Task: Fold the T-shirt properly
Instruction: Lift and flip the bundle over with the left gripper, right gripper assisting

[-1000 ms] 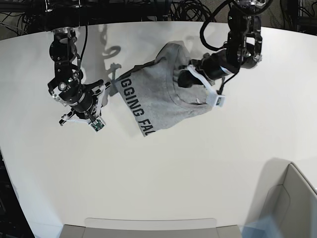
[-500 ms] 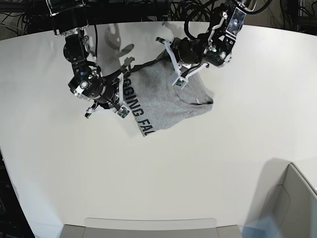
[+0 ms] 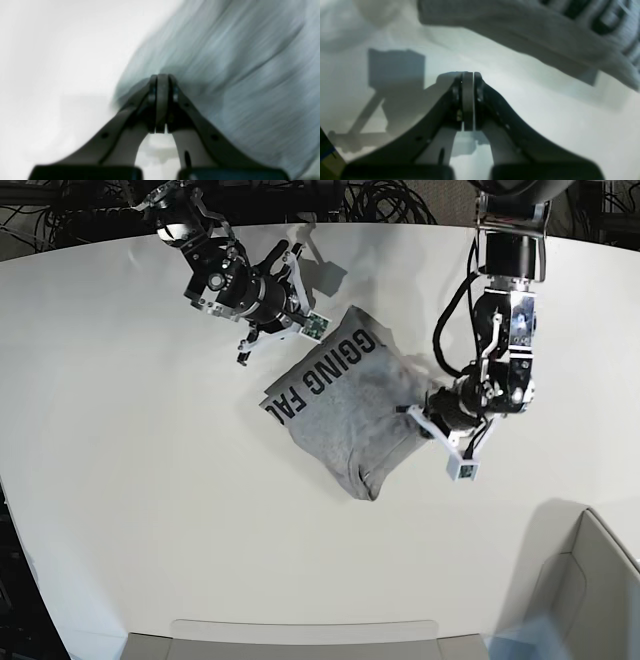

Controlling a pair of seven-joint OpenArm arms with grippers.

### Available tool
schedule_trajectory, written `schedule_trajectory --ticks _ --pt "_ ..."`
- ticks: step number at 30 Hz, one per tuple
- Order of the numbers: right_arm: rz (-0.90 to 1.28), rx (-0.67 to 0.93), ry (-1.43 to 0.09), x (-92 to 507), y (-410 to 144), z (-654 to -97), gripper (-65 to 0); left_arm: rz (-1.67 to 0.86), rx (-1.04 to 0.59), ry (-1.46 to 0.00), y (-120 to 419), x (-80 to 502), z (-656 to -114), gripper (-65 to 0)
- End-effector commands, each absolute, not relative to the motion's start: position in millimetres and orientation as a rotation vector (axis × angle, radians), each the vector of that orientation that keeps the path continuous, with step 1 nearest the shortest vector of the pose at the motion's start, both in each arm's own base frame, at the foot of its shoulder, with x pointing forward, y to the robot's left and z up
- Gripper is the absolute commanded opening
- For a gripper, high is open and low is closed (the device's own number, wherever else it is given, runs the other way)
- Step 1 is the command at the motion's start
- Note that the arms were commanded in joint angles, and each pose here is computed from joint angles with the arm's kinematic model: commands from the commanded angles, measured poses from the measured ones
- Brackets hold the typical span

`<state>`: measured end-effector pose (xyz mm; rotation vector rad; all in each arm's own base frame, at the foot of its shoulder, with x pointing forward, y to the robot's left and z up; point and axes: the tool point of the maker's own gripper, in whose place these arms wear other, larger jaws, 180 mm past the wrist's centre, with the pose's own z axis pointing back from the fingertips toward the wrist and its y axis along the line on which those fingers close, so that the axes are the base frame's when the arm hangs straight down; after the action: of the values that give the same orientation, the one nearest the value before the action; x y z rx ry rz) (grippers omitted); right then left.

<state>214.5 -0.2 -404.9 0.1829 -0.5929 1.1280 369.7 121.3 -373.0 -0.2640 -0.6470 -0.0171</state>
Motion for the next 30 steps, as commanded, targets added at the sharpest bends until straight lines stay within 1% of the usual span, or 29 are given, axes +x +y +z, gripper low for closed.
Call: schedule_trajectory --ticks 1,5,8,12,14,16,19,23,26,30 --pt "1.135 0.191 -0.649 219.7 4.4 -390.0 -65.0 -0.021 -0.285 -0.721 114.5 386.9 -353.1 -65.0" --pt "1.162 0.103 -0.681 226.0 -26.1 -373.9 -65.0 -0.023 -0.319 -0.790 100.7 397.0 -332.5 -65.0" --pt "1.032 0.003 -0.745 259.5 -66.5 -352.5 -65.0 -0.042 -0.331 -0.852 94.8 394.6 -311.6 -65.0" --pt "0.831 -0.116 -0.843 316.2 -120.2 -319.4 -65.0 -0.065 -0.337 -0.833 88.8 359.7 -321.9 -65.0" --pt "0.801 -0.143 -0.851 337.4 -132.2 -314.7 -65.0 -0.088 -0.353 -0.830 78.9 343.3 -321.6 -65.0" --pt "0.783 -0.156 -0.836 355.9 -140.8 -317.4 -65.0 -0.151 -0.382 -0.815 57.3 323.2 -322.7 -65.0" --pt "0.750 -0.147 -0.814 380.3 -147.3 -323.3 -65.0 -0.234 -0.422 -0.775 28.4 298.7 -328.9 -65.0" --pt "0.712 -0.099 -0.793 403.0 -137.8 -331.7 -65.0 -0.329 -0.421 -0.738 17.0 281.6 -336.1 -65.0" --pt "0.707 -0.041 -0.796 410.9 -120.6 -340.1 -65.0 -0.407 -0.426 -0.720 7.5 267.0 -335.6 -65.0" --pt "0.777 0.024 -0.769 402.9 -93.2 -366.8 -65.0 -0.488 -0.432 -0.634 -6.7 247.8 -348.1 -65.0"
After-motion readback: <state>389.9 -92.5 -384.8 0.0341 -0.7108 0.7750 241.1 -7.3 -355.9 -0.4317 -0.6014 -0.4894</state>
